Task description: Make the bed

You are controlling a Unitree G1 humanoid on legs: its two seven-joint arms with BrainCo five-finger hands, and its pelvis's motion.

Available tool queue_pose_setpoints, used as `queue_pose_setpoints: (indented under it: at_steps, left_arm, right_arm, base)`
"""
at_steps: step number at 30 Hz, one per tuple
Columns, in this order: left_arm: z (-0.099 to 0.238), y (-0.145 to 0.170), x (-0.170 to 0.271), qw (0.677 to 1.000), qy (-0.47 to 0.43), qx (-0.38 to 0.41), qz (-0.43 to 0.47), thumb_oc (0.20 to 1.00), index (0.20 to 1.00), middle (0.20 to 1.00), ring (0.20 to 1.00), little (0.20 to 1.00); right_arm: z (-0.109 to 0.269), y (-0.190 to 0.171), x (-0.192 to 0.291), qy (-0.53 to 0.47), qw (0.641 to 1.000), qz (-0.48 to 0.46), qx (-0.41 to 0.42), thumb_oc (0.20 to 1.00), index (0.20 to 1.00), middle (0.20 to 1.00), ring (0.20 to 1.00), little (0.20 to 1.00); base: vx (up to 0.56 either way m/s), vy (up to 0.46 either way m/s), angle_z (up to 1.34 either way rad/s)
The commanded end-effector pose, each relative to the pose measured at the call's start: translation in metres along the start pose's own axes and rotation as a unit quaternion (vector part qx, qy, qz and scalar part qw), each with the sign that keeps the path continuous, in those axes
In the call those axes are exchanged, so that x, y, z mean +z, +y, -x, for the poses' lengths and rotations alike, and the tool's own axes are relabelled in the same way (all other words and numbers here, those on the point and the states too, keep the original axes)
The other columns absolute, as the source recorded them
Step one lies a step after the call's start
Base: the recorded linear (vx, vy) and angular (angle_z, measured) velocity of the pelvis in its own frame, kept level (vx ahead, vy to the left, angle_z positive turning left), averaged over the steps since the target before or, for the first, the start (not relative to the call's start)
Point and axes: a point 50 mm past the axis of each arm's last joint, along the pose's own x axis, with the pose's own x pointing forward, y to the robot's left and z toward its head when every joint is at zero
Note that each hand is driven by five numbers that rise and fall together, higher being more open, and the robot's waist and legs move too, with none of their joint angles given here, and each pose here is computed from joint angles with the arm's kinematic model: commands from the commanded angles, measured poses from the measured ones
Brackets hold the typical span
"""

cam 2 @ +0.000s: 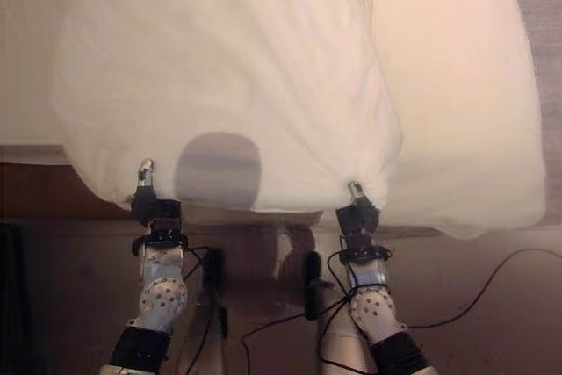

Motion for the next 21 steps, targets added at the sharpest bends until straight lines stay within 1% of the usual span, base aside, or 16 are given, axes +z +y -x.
queue_pose_setpoints:
  at_steps: [1, 3, 5, 7, 10, 12, 16, 19, 21]
  left_arm:
    - [-0.005, 0.000, 0.059, 0.993, -0.099, -0.053, -0.037, 0.200, 0.200, 0.200, 0.200, 0.200]
    - [-0.004, 0.001, 0.056, 0.993, -0.096, -0.052, -0.050, 0.200, 0.200, 0.200, 0.200, 0.200]
    - [-0.003, 0.002, 0.050, 0.995, -0.083, -0.048, -0.042, 0.200, 0.200, 0.200, 0.200, 0.200]
    - [-0.002, 0.002, 0.049, 0.994, -0.077, -0.053, -0.057, 0.200, 0.200, 0.200, 0.200, 0.200]
    - [0.000, 0.005, 0.044, 0.994, -0.064, -0.045, -0.078, 0.200, 0.200, 0.200, 0.200, 0.200]
    - [0.001, 0.005, 0.039, 0.995, -0.054, -0.044, -0.077, 0.200, 0.200, 0.200, 0.200, 0.200]
    - [0.003, 0.006, 0.032, 0.997, -0.049, -0.032, -0.058, 0.200, 0.200, 0.200, 0.200, 0.200]
    - [0.005, 0.005, 0.026, 0.998, -0.047, -0.020, -0.042, 0.200, 0.200, 0.200, 0.200, 0.200]
    - [0.005, 0.003, 0.022, 0.998, -0.040, -0.026, -0.039, 0.200, 0.200, 0.200, 0.200, 0.200]
  right_arm:
    - [0.005, 0.006, -0.001, -0.030, 0.999, -0.037, 0.015, 0.200, 0.200, 0.200, 0.200, 0.200]
    - [0.007, 0.007, -0.011, -0.010, 0.999, -0.038, 0.018, 0.200, 0.200, 0.200, 0.200, 0.200]
    - [0.008, 0.004, -0.013, -0.002, 0.999, -0.034, 0.014, 0.200, 0.200, 0.200, 0.200, 0.200]
    - [0.009, 0.002, -0.015, 0.000, 0.999, -0.028, 0.015, 0.200, 0.200, 0.200, 0.200, 0.200]
    - [0.011, 0.001, -0.015, -0.002, 1.000, -0.027, 0.014, 0.200, 0.200, 0.200, 0.200, 0.200]
    - [0.012, -0.002, -0.011, -0.006, 1.000, -0.018, 0.010, 0.200, 0.200, 0.200, 0.200, 0.200]
    - [0.015, -0.012, 0.002, -0.012, 1.000, 0.009, -0.004, 0.200, 0.200, 0.200, 0.200, 0.200]
    - [0.016, -0.015, 0.005, -0.011, 1.000, 0.021, -0.013, 0.200, 0.200, 0.200, 0.200, 0.200]
    - [0.016, -0.018, 0.011, -0.017, 0.999, 0.033, -0.020, 0.200, 0.200, 0.200, 0.200, 0.200]
  base:
    - [0.13, 1.014, -0.04]
    - [0.04, 0.676, -0.86]
    - [0.04, 0.412, -0.61]
    - [0.02, 0.270, -0.27]
    - [0.03, 0.109, -0.07]
    - [0.06, 0.066, 0.20]
    - [0.03, 0.001, 0.04]
    - [0.02, -0.092, 0.01]
    - [0.02, -0.142, 0.12]
